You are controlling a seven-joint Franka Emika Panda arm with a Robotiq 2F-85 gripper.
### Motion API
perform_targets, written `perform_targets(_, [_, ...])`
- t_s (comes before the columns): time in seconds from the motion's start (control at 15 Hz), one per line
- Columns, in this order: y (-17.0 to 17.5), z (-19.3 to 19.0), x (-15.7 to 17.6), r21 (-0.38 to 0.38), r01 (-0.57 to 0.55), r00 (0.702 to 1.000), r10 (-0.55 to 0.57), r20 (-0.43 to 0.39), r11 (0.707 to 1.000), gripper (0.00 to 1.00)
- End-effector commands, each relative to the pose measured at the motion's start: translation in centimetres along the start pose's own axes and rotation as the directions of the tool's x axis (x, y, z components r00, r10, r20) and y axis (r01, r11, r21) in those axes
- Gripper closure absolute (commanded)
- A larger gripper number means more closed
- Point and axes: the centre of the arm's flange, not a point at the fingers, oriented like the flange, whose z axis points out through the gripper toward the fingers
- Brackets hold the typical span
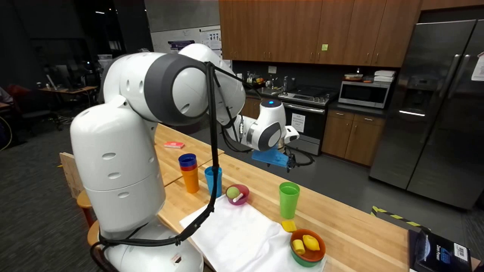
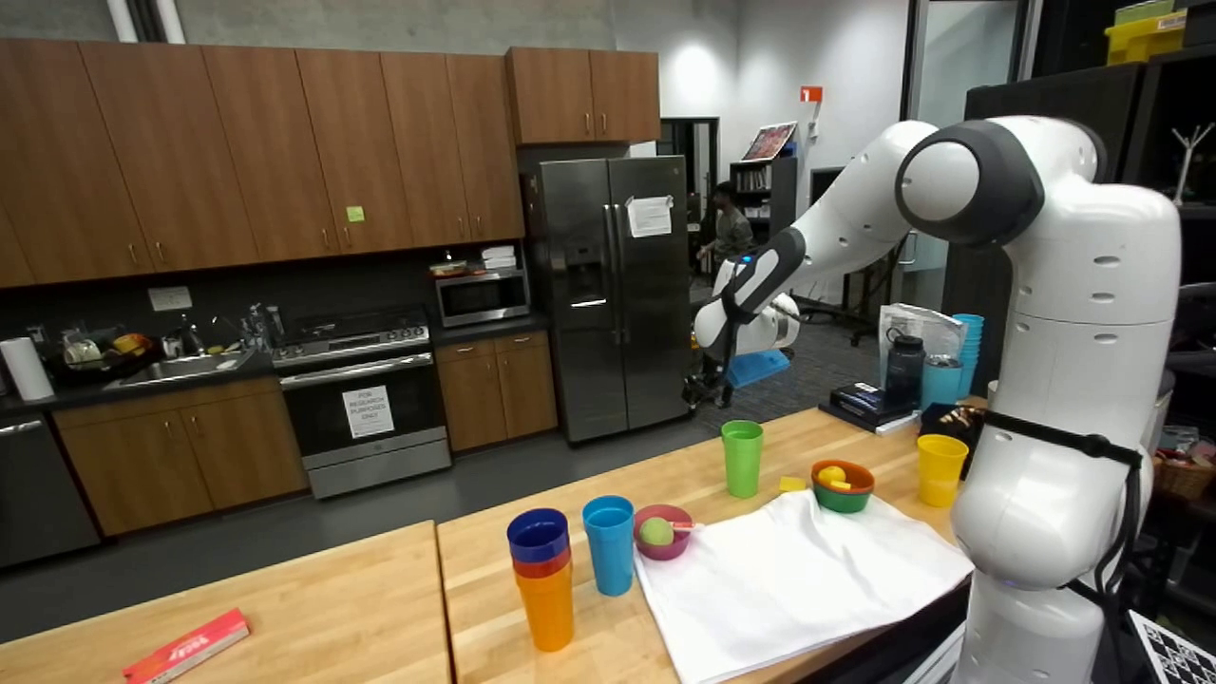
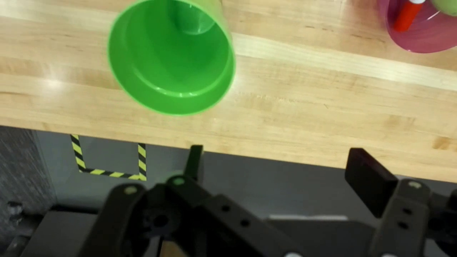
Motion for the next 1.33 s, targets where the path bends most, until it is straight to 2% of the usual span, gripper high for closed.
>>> perform_targets(0.0, [0.9,-0.3,0.9,-0.012,-0.001,0.999,0.002,0.045,1.0,0.0])
perform_targets(0.2, [2.9,-0.8,2.8,-0.04,-0.014,0.996,0.017,0.088,0.999,0.0])
perform_targets(0.67, [2.9,-0.3,2.4,-0.053,-0.019,0.996,0.023,0.085,0.998,0.0])
perform_targets(0.73, [3.2,0.0,2.3,-0.067,-0.034,0.995,0.041,0.092,0.997,0.0])
perform_targets(0.93, [4.1,1.3,2.3,-0.177,-0.08,0.991,0.098,0.093,0.981,0.0])
perform_targets(1.27, [5.8,2.7,1.2,-0.21,-0.247,0.965,0.259,0.032,0.946,0.0])
